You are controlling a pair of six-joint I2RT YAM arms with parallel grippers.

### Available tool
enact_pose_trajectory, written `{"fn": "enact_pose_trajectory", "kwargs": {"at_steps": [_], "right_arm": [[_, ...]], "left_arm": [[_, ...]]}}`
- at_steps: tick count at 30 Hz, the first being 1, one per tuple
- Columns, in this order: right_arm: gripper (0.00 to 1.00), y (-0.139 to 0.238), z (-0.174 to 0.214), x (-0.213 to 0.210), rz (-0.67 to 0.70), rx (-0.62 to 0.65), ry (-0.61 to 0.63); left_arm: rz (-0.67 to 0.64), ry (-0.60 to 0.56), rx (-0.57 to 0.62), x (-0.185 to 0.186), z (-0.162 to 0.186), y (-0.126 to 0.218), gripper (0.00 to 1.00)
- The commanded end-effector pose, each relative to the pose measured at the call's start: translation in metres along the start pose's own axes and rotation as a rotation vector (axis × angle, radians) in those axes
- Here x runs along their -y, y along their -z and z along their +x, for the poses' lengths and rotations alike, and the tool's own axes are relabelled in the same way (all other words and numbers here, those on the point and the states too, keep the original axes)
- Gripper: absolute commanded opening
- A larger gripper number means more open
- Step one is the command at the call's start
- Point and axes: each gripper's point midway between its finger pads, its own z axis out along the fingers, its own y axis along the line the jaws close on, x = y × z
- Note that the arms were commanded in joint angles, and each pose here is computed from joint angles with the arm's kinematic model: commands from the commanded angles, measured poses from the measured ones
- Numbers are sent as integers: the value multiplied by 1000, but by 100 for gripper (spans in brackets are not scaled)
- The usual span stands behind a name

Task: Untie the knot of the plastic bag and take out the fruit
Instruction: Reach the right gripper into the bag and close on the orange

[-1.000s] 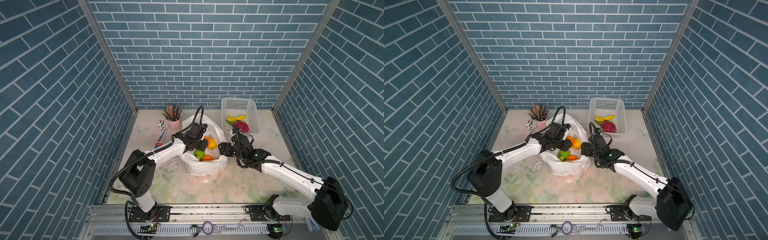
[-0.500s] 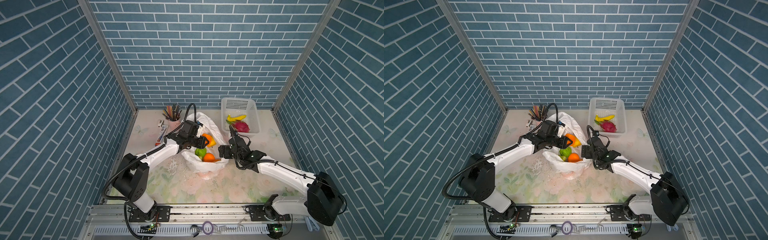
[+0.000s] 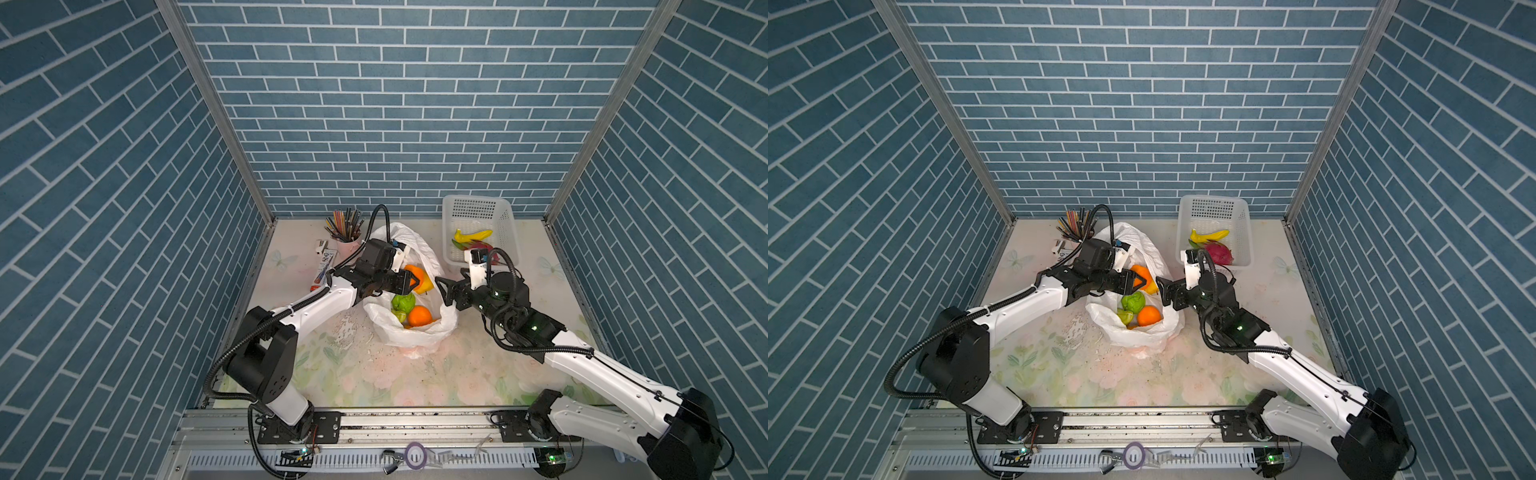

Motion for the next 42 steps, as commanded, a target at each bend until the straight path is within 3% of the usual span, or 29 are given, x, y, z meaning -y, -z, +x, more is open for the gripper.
{"fn": "enact_pose_trajectory", "kwargs": {"at_steps": [1,9,15,24,33,42], "right_arm": [[87,4,-31,-40,-190,97,105],[81,4,-3,-91,-428,91,369],[82,-19,39,-84,-439,10,564],[89,-55,60,-57,-347,-41,679],[98,-62,54,-21,-270,-20,732],[98,-73,60,-28,-341,-6,814]], "left_arm": [[14,7,47,3,-11,8,29],[4,24,53,1,-13,10,27],[65,26,39,8,-12,10,27],[114,36,21,15,-8,11,27],[143,23,5,16,-2,15,27],[186,-10,-7,24,0,18,27]]}}
